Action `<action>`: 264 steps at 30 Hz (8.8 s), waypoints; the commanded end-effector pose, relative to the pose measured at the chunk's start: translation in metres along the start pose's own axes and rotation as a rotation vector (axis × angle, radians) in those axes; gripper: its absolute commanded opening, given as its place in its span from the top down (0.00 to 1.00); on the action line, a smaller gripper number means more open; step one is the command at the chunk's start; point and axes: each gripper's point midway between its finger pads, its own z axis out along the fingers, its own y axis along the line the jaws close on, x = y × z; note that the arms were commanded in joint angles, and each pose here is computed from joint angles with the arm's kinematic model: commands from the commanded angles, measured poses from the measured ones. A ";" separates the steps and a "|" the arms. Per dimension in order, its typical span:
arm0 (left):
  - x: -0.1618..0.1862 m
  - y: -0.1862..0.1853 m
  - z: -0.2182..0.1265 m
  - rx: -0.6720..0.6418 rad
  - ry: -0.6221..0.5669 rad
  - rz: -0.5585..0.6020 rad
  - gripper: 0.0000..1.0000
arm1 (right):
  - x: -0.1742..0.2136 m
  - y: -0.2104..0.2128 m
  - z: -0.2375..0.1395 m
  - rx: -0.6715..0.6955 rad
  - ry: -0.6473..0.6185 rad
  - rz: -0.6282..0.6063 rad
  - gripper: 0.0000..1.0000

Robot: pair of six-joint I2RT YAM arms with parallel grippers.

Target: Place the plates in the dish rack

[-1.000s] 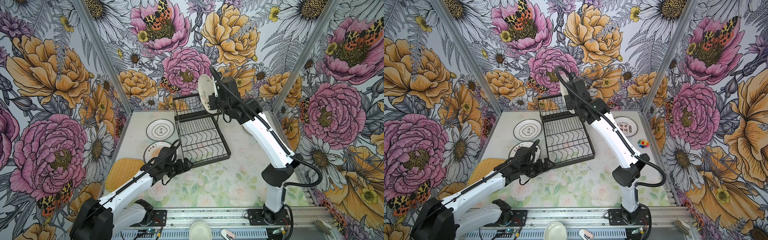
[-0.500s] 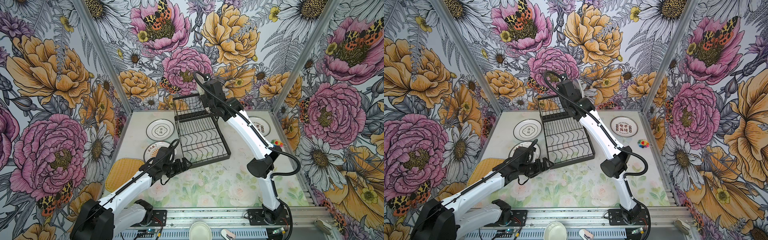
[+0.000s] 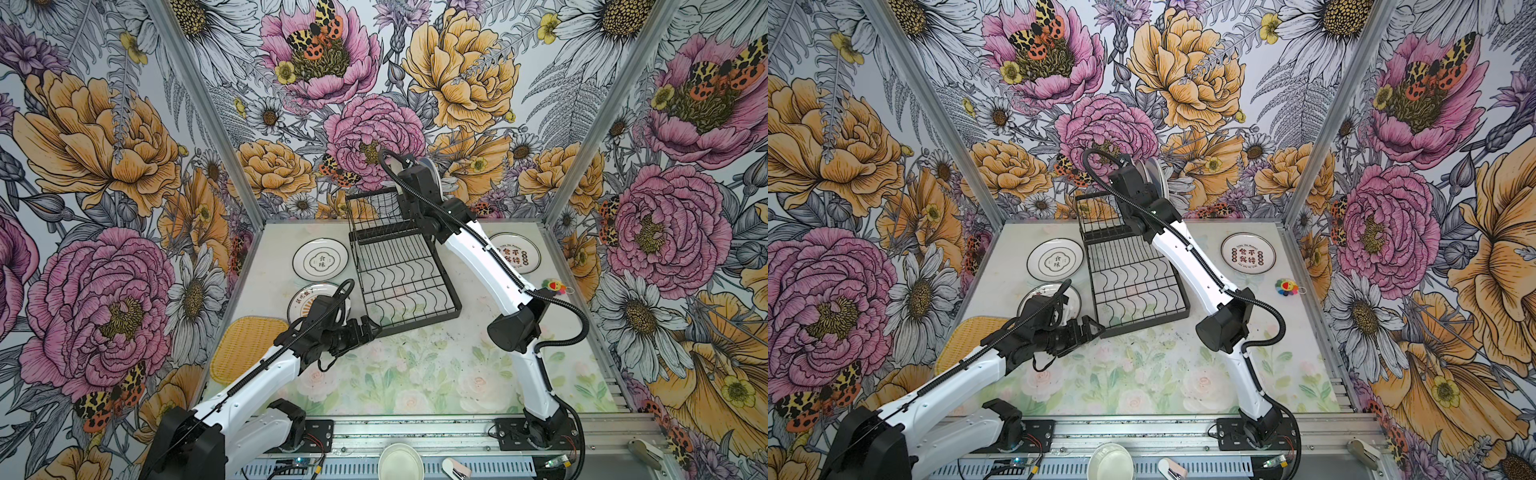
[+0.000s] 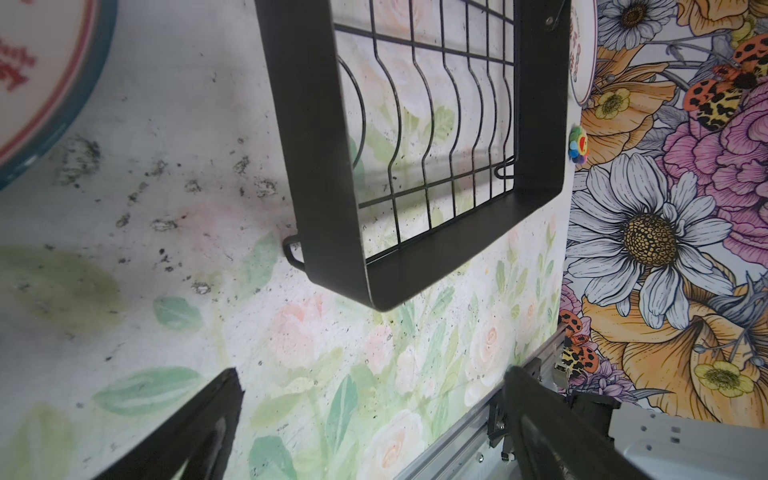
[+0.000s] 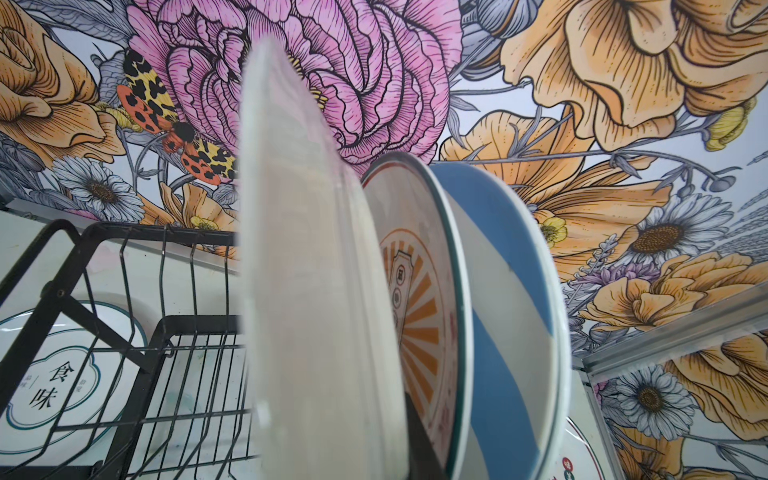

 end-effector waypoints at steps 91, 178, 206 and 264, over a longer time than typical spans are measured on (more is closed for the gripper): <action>-0.216 0.107 -0.066 -0.588 -0.267 0.017 0.28 | 0.160 -0.062 -0.145 -0.169 0.196 0.366 0.36; -0.222 0.113 0.028 -0.655 -0.017 0.239 0.52 | 0.175 -0.081 -0.153 -0.167 0.196 0.398 0.36; -0.128 0.127 0.023 -0.631 0.151 0.128 0.52 | 0.177 -0.082 -0.154 -0.173 0.199 0.406 0.37; -0.013 0.158 -0.057 -0.617 -0.042 -0.541 0.01 | 0.182 -0.092 -0.167 -0.167 0.171 0.421 0.36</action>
